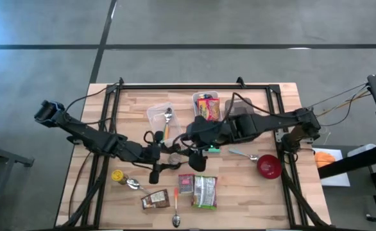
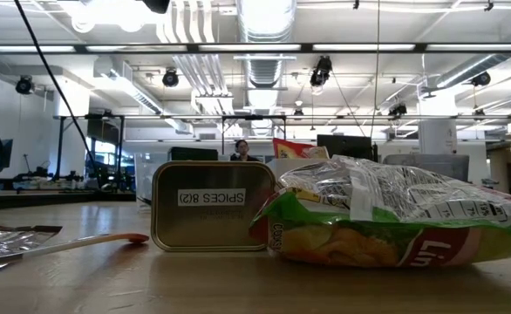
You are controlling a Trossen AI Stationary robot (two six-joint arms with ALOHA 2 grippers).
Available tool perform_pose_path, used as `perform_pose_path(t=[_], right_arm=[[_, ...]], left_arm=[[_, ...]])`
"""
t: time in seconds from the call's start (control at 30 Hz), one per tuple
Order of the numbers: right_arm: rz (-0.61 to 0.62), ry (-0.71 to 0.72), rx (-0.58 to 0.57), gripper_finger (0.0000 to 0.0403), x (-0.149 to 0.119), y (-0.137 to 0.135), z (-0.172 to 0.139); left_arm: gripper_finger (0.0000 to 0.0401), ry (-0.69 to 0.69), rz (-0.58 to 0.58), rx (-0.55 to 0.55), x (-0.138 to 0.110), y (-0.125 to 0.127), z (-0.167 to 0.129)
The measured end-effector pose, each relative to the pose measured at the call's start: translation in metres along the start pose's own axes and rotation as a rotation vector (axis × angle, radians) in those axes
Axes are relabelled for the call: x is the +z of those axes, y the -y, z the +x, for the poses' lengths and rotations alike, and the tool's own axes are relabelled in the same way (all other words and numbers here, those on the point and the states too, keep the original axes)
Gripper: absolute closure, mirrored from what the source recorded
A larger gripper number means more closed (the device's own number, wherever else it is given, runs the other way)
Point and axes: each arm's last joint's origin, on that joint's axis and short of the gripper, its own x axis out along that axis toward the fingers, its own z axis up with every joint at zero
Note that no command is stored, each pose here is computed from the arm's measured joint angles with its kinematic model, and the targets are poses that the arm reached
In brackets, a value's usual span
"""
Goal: Pick & Place Food Item
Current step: Put the brown seasoning bottle into the black bin
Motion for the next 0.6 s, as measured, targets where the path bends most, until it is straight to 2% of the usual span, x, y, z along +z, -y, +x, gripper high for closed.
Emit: perform_pose_path(t=[0.23, 0.4, 0.6], right_arm=[[-0.017, -0.039, -0.018, 0.0149, -0.008, 0.000, 0.019], [-0.018, -0.040, -0.016, 0.0149, -0.009, 0.000, 0.021], [-0.024, -0.035, 0.044, 0.0149, -0.007, -0.008, 0.018]], left_arm=[[0.0224, -0.017, -0.002, 0.014, -0.002, -0.004, 0.004], [0.0224, -0.023, -0.025, 0.022, -0.002, -0.006, 0.005], [0.0224, -0.024, -0.037, 0.027, -0.002, -0.008, 0.005]])
